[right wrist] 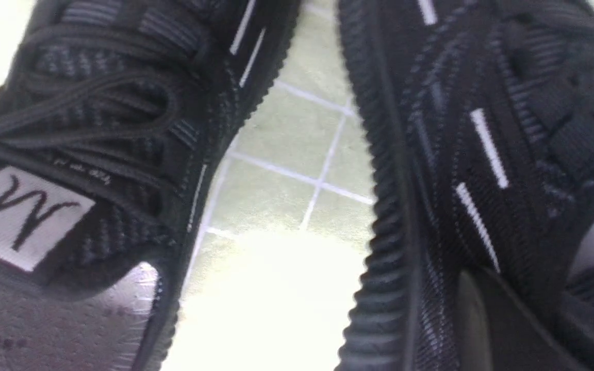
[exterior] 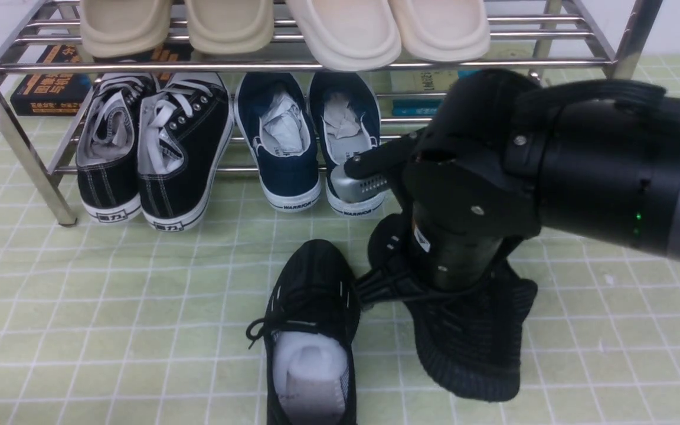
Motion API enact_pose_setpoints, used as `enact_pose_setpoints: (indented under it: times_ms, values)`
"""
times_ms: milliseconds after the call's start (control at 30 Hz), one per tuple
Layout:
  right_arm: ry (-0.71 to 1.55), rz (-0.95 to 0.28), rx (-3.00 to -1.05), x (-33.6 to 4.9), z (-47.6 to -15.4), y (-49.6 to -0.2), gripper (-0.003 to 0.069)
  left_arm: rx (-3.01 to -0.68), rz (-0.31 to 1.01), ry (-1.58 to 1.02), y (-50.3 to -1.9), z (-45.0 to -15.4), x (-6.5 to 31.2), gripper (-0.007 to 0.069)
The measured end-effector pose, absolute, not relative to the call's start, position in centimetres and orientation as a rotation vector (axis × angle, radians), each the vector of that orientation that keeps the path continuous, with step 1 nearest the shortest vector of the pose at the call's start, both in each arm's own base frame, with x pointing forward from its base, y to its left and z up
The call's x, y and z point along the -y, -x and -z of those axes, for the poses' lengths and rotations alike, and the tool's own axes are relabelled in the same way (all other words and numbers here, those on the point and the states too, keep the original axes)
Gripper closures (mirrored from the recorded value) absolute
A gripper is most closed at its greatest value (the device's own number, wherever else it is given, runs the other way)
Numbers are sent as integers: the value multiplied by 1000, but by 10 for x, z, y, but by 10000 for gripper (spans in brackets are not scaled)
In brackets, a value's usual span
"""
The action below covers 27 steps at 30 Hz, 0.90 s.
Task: Take the shoes off the shelf with your hand from the green coffee tablecloth.
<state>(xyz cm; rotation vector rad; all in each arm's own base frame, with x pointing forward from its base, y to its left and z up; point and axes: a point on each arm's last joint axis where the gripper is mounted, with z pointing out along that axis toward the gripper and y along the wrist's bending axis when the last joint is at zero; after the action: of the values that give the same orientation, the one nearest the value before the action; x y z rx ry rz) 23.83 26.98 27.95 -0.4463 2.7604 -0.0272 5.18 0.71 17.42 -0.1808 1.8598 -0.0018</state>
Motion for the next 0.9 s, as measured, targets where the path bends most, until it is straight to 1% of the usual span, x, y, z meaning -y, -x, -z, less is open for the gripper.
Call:
enact_pose_setpoints:
  times_ms: [167,200,333,567,700,767,800,900]
  values:
    - [447,23,-2780,-274,-271,-240,629,-1860,2,181,-52,-174,-7,384]
    - [444,3,-2801,-279,-264,-241,626,-1860,2,181,-52,-174,-7,384]
    - [431,-56,-2839,-287,-252,-241,623,-1860,2,181,-52,-174,-7,384]
    - [402,-155,-2853,-294,-250,-240,604,-1860,2,181,-52,-174,-7,384]
    - [394,-170,-2867,-295,-248,-240,589,-1860,2,181,-52,-174,-7,384]
    - [384,-185,-2885,-297,-245,-239,542,-1860,2,181,-52,-174,-7,384]
    - [383,-187,-2888,-297,-245,-239,536,-1860,2,181,-52,-174,-7,384]
    - [409,-225,-2911,-300,-244,-237,403,-1860,2,181,-52,-174,-7,384]
